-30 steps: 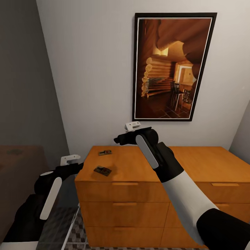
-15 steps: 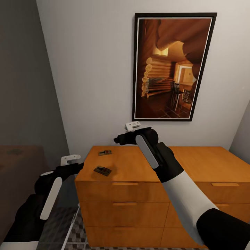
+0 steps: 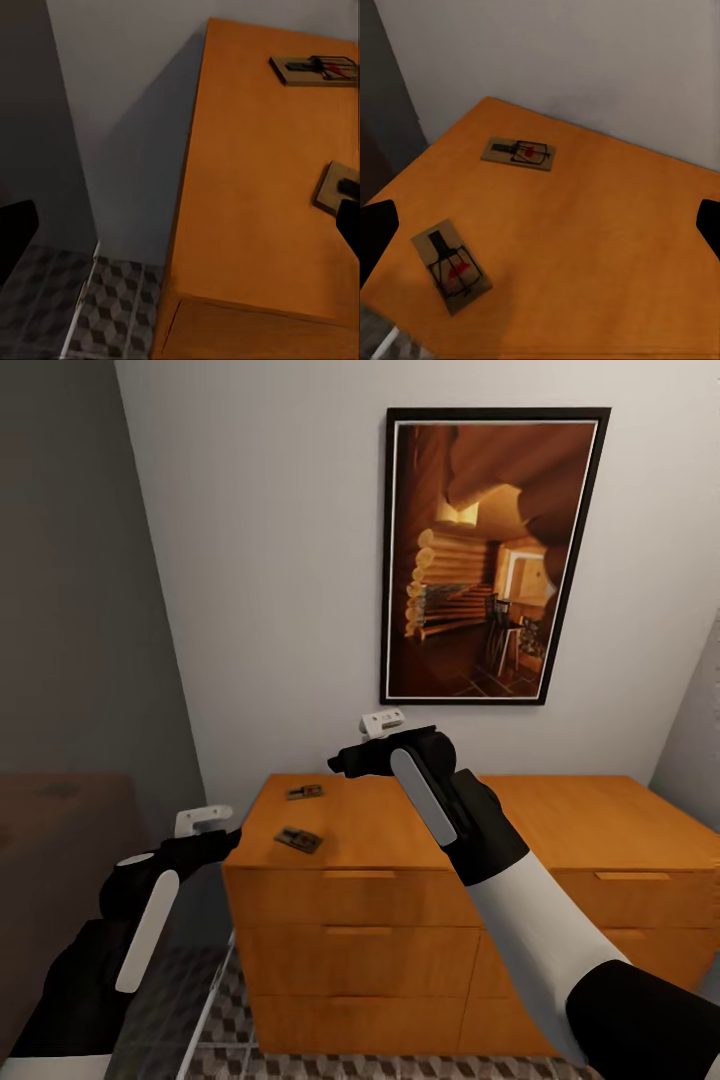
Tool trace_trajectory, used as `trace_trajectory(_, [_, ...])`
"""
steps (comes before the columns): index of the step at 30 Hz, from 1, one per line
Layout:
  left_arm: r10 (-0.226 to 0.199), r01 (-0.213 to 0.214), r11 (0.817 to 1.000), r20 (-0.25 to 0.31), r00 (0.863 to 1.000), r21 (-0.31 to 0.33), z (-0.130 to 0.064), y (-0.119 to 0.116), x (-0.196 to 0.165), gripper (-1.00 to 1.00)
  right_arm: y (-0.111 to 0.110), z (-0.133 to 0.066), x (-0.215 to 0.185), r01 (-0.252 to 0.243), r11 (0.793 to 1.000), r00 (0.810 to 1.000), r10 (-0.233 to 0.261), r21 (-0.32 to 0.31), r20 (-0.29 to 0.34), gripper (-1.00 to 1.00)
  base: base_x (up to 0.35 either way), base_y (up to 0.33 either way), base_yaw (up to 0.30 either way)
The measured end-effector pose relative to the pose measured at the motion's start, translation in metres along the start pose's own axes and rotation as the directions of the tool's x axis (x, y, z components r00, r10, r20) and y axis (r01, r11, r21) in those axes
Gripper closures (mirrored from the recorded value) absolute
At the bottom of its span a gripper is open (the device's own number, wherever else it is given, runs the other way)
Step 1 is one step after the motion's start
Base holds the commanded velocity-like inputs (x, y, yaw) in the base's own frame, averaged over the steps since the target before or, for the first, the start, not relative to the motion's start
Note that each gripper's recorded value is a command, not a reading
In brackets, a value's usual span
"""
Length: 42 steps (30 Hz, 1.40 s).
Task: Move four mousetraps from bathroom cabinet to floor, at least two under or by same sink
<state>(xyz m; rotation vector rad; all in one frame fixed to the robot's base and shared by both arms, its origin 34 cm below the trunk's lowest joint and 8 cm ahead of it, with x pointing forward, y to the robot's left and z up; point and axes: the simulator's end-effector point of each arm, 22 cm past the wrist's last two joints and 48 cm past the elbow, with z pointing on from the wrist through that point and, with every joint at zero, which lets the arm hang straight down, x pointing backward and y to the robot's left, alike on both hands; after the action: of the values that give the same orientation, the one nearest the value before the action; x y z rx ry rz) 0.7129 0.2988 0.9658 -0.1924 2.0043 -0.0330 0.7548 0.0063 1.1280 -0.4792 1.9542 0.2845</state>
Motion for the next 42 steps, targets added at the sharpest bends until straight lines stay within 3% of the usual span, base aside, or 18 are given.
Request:
trace_trajectory(32, [0.001,-0.001,1.0,-0.004,1.0,0.0,0.0,0.0,0.001,-1.0,0.002,0.001,0.002,0.0,1.0,1.0,0.0,-0.004,-0.007,-1.0,-0.049,0.0,0.0])
trace_trajectory(38, [0.001,-0.001,1.0,-0.005,1.0,0.0,0.0,0.0,0.001,-1.0,0.0,0.015,0.023,-0.012,1.0,0.998,0.013,0.001,-0.068,-1.0,0.0,0.0,0.0])
trace_trajectory(42, [0.001,-0.001,1.0,-0.006,1.0,0.001,0.0,0.0,0.001,-1.0,-0.009,0.033,0.058,-0.028,0.999,0.986,0.031,0.022,-0.163,-1.0,0.0,0.0,0.0])
